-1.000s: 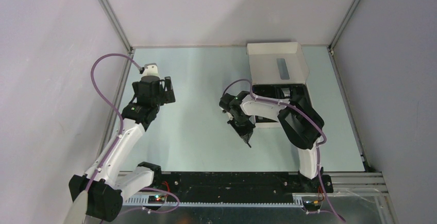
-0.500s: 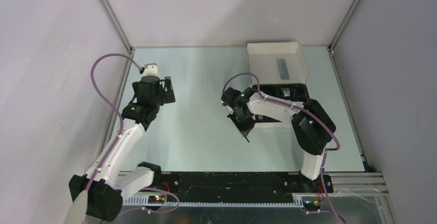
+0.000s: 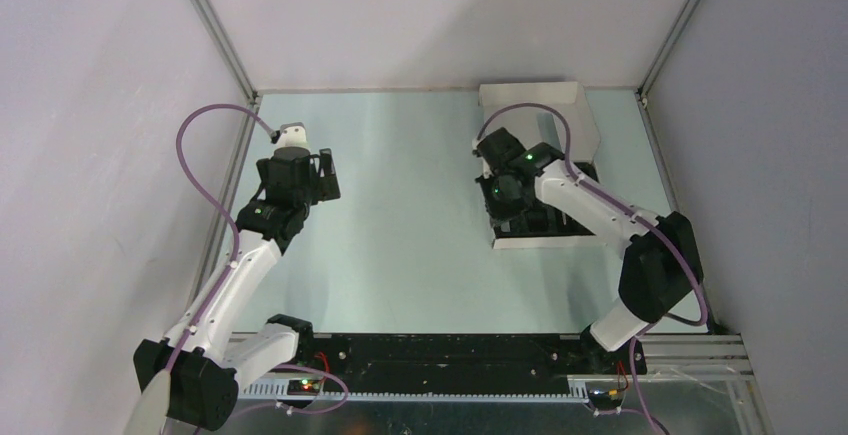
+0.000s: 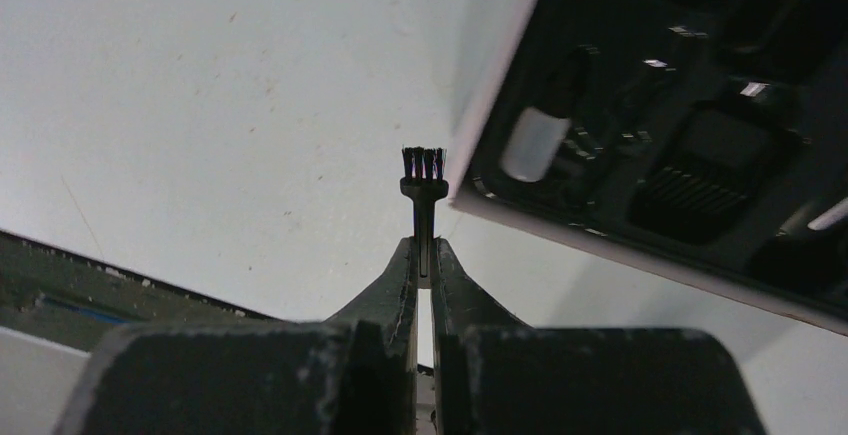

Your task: Sort the hair-cutting tools

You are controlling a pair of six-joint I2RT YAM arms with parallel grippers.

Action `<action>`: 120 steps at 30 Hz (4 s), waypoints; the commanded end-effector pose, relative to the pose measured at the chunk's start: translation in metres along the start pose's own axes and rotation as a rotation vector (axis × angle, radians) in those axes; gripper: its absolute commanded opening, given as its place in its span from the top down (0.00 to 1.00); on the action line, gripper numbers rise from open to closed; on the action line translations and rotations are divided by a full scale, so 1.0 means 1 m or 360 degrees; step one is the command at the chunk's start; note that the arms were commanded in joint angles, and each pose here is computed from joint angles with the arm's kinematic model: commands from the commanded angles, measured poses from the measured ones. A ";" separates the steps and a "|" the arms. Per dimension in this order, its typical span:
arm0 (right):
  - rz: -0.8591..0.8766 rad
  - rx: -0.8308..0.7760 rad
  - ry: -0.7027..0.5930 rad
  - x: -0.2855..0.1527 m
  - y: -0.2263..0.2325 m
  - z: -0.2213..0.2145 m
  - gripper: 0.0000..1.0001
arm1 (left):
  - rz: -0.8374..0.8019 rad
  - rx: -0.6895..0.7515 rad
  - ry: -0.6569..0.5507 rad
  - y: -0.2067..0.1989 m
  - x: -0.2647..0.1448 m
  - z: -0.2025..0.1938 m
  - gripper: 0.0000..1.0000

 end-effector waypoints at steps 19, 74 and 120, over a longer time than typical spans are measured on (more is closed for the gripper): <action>-0.0267 0.0382 -0.0016 0.039 -0.077 0.022 1.00 | 0.0028 -0.0015 -0.0054 0.005 -0.003 0.010 0.03; -0.0369 0.0378 -0.0170 0.023 -0.096 0.024 0.63 | 0.0027 -0.0013 -0.0052 0.005 -0.003 0.010 0.03; -0.0432 0.0567 -0.0567 -0.042 -0.132 0.058 0.31 | 0.0028 -0.0016 -0.0058 0.005 -0.004 0.010 0.03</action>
Point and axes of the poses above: each gripper's point midway between its finger pads, its own x axis out along the fingers, its own y axis along the line the jaws close on, z = x × y, the point moved 2 cm from there along -x, back along the fingers, and after that the axes turned 9 degrees about x, right-handed, at the moved point
